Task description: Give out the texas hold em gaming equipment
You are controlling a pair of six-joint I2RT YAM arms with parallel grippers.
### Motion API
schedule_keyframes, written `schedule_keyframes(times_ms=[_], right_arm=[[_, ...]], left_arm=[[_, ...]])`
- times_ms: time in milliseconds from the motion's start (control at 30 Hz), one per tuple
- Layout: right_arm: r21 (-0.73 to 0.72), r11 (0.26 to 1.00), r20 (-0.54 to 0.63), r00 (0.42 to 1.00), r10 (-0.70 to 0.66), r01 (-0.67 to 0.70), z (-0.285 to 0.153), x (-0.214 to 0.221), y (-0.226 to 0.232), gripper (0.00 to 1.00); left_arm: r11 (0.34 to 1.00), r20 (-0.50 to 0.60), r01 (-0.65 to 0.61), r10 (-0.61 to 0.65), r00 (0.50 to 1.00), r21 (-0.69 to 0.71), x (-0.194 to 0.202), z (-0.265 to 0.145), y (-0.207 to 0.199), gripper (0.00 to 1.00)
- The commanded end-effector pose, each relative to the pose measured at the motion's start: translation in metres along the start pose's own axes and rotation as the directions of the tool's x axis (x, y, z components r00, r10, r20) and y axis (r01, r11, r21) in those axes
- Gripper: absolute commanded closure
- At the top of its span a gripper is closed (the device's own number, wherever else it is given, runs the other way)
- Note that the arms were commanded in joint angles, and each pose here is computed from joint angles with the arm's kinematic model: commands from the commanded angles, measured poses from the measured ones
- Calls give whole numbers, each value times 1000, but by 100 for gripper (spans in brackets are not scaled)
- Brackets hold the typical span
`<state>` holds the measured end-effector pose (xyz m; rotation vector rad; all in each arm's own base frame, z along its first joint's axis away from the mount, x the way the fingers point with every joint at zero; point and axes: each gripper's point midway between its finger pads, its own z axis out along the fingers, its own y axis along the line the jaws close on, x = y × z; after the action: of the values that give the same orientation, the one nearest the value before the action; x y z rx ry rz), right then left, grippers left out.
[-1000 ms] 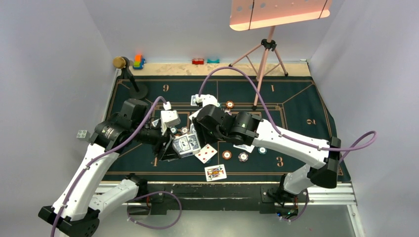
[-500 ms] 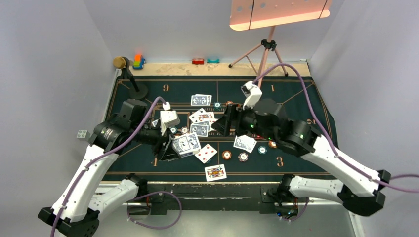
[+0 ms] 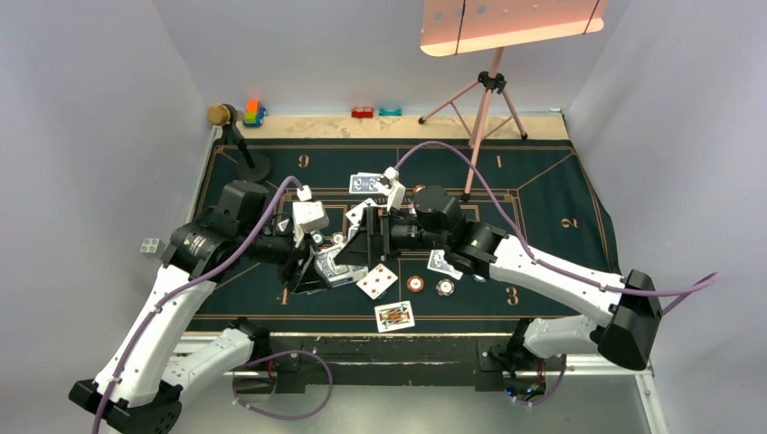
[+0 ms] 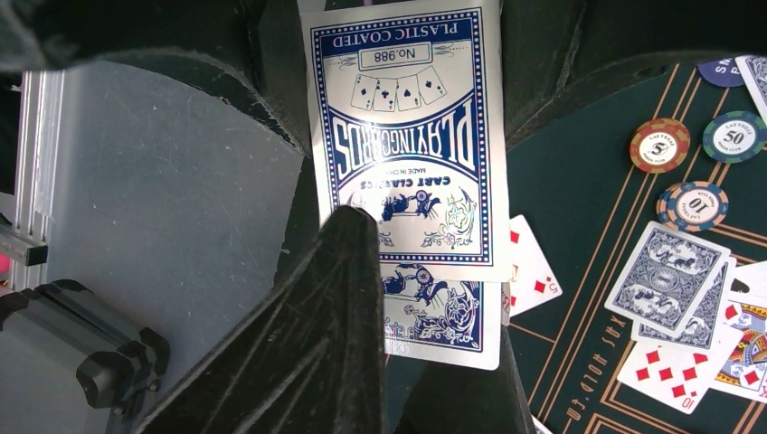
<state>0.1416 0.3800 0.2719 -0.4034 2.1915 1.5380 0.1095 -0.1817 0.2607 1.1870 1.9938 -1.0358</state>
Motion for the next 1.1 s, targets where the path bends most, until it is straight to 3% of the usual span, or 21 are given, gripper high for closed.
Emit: schedule_keyframes(times_ms=[0,133,300,400,467,533,633,767,1067], right_arm=[[-217,976,31,1000,-4,11,-5,-14,49,13],[-272,961,-9,999,40,-41,0,-9,54,29],[-298,952,-49,997,65,-77,3,-1,53,48],[-299,950,-77,994,73,-93,4,2,53,59],[-297,950,-90,993,77,-100,5,4,52,72],[-298,949,-91,993,80,-104,5,4,52,83],[-284,954,-82,994,78,-98,4,2,51,89],[-202,976,-84,994,67,-83,-2,4,35,92],[-45,998,-87,996,36,-41,8,12,-16,92]], left_arm=[[998,63,-60,61,996,-12,-21,-6,-1,100],[998,59,-61,62,996,-23,-21,-5,3,98],[997,62,-61,63,996,-41,-23,-5,6,78],[996,68,-64,68,995,-63,-26,-6,9,74],[995,63,-64,68,996,-71,-26,-6,11,71],[995,54,-59,64,996,-84,-25,-6,14,54],[991,44,-61,67,997,-116,-23,-9,17,4],[986,15,3,0,1000,-164,-32,-27,11,0],[932,24,-9,19,1000,-363,-41,-69,13,0]])
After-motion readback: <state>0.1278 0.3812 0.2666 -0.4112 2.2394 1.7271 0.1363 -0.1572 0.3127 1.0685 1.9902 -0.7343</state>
